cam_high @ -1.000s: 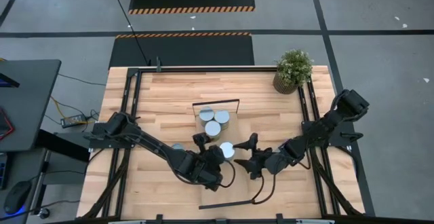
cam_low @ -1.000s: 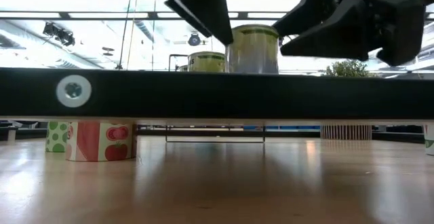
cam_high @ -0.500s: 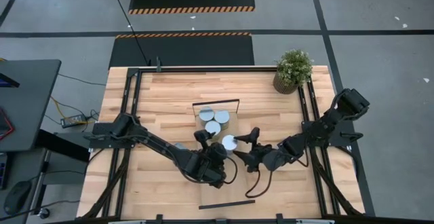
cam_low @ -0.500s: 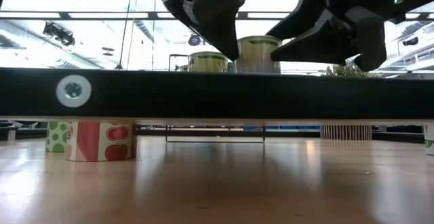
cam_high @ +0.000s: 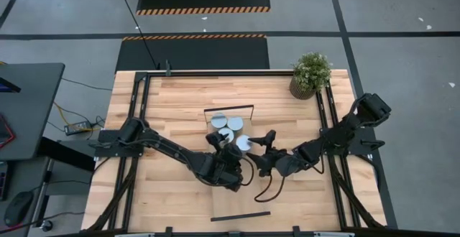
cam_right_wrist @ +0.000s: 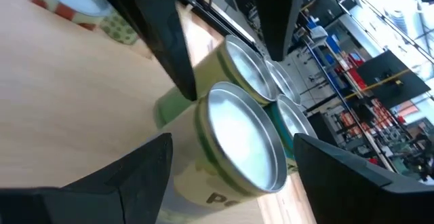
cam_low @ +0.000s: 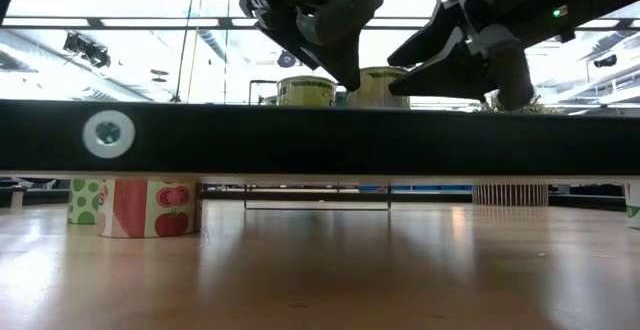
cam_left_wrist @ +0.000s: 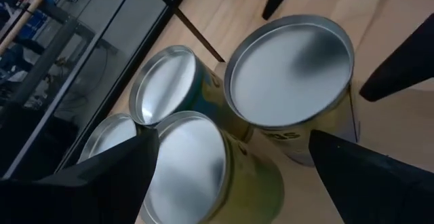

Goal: Pick and place cans onto a shelf
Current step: Adjust the large canned peas on the shelf

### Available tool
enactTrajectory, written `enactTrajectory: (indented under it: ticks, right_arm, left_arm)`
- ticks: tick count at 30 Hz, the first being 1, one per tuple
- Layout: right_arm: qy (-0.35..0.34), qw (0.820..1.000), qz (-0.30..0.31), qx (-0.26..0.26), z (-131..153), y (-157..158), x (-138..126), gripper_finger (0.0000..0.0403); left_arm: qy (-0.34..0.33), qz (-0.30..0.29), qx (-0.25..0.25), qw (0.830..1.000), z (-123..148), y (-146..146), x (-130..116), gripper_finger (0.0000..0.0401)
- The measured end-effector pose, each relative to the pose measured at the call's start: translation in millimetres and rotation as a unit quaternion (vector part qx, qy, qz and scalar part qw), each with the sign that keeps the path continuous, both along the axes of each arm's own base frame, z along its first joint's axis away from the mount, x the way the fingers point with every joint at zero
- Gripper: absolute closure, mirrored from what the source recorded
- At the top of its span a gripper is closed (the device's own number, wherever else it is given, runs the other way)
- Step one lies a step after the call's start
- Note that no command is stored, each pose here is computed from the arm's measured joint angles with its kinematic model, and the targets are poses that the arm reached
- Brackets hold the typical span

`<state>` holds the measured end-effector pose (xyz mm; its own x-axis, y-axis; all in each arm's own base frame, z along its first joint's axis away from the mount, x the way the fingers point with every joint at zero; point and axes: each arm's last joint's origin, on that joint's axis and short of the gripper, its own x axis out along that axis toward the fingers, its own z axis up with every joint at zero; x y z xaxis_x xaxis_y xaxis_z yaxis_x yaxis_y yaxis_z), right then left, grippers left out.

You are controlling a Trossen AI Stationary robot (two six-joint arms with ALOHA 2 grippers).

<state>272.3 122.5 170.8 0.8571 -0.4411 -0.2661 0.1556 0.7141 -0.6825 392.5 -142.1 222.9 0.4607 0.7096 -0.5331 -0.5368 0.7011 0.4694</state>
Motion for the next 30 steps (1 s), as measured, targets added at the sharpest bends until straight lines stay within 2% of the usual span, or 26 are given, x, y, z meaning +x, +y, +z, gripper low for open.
enactTrajectory:
  ticks: [6,11,17,22,25,30]
  right_arm:
    - [0.002,1.0,-0.002,0.008,0.1,-10.3,5.5,0.0089]
    - [0.002,1.0,0.002,0.018,0.2,-15.6,8.5,0.0089]
    - [-0.009,1.0,-0.008,-0.016,11.4,-1.1,-4.0,0.0089]
    - [0.01,0.998,-0.044,-0.052,10.7,5.1,-17.0,0.0089]
    - [0.031,0.997,-0.056,-0.045,3.8,4.4,-23.5,0.0089]
    - [0.047,0.994,-0.096,-0.029,-2.9,-11.5,-22.0,0.0089]
  left_arm:
    - [0.006,-0.004,0.002,1.0,-0.1,-1.5,-1.1,0.0015]
    - [0.035,-0.023,-0.007,0.999,-1.2,-12.5,-10.1,0.0015]
    - [0.081,-0.044,-0.027,0.995,0.0,-29.6,-28.7,0.0015]
    - [0.12,-0.03,-0.021,0.992,1.0,-37.9,-49.2,0.0015]
    - [0.148,-0.029,-0.024,0.988,0.8,-43.3,-59.0,0.0015]
    - [0.189,-0.059,-0.026,0.98,0.0,-53.5,-67.9,0.0015]
